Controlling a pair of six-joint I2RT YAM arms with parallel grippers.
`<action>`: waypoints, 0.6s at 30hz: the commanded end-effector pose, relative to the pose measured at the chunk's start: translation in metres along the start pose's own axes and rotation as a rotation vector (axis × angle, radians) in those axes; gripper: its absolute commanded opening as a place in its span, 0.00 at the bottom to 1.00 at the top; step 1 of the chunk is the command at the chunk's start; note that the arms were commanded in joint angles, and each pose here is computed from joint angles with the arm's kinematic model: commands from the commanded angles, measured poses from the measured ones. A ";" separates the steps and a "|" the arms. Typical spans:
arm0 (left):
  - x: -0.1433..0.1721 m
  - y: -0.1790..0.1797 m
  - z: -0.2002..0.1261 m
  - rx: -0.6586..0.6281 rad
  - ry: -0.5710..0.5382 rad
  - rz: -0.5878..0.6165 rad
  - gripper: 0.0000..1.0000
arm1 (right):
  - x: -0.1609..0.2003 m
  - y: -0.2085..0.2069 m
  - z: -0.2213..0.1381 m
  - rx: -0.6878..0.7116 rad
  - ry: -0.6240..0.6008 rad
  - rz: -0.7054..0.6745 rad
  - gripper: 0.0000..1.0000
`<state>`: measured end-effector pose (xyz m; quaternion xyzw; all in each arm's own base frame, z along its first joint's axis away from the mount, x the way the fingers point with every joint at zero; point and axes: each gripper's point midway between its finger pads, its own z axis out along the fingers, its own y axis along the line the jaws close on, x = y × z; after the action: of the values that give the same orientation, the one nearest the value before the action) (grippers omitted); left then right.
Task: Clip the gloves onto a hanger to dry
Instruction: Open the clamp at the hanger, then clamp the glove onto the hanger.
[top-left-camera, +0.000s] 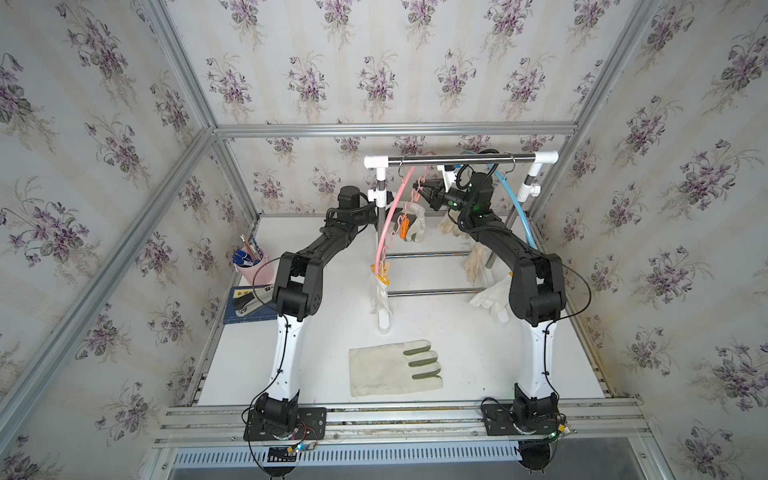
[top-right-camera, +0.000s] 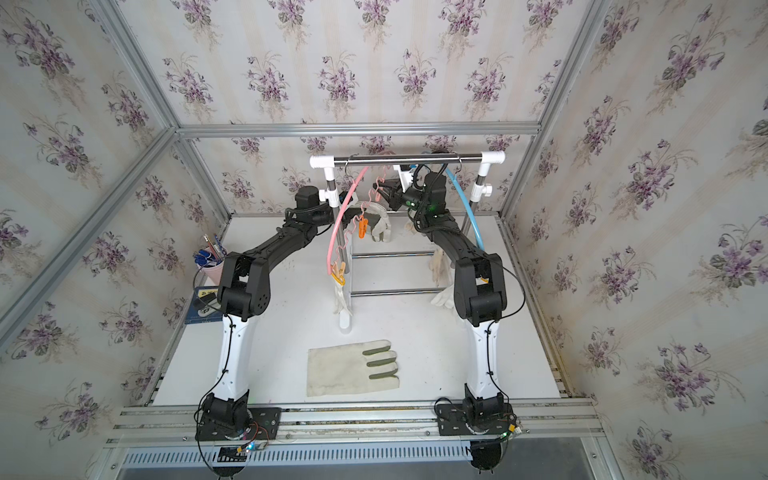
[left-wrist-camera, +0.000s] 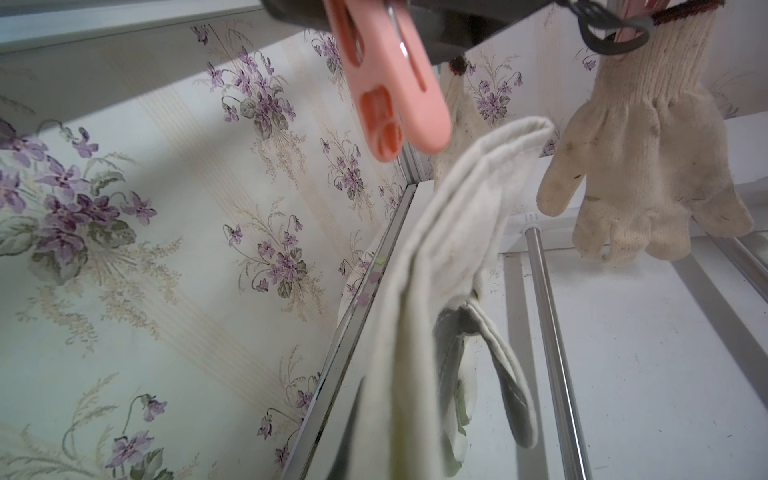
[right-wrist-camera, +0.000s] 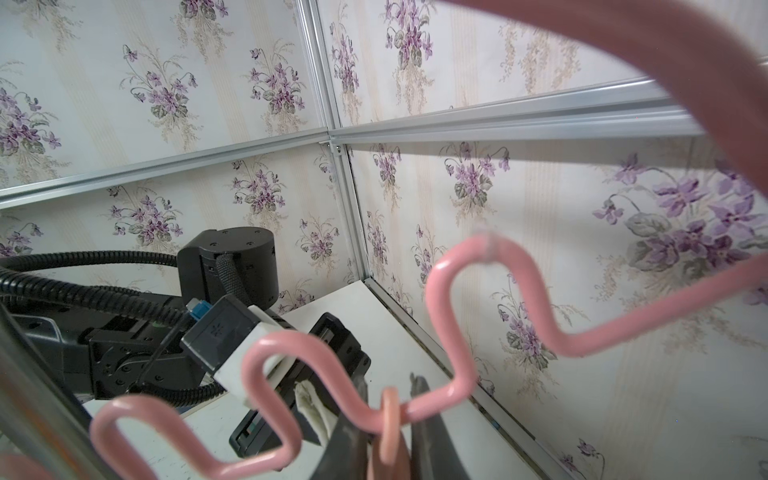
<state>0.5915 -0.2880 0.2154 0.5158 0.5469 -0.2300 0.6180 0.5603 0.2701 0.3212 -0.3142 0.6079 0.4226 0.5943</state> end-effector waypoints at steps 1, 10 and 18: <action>-0.004 0.003 0.003 -0.009 -0.013 0.014 0.00 | -0.005 0.004 0.000 -0.020 -0.015 -0.002 0.06; -0.003 0.009 0.010 -0.028 -0.014 0.030 0.00 | -0.003 0.012 0.002 -0.051 -0.009 0.003 0.06; -0.004 0.007 0.014 -0.015 -0.025 0.022 0.00 | 0.004 0.013 0.002 -0.057 0.006 0.005 0.05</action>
<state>0.6025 -0.2977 0.2118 0.5142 0.5456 -0.2223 0.6233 0.5519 0.2774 0.3148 -0.3229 0.6062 0.4403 0.5783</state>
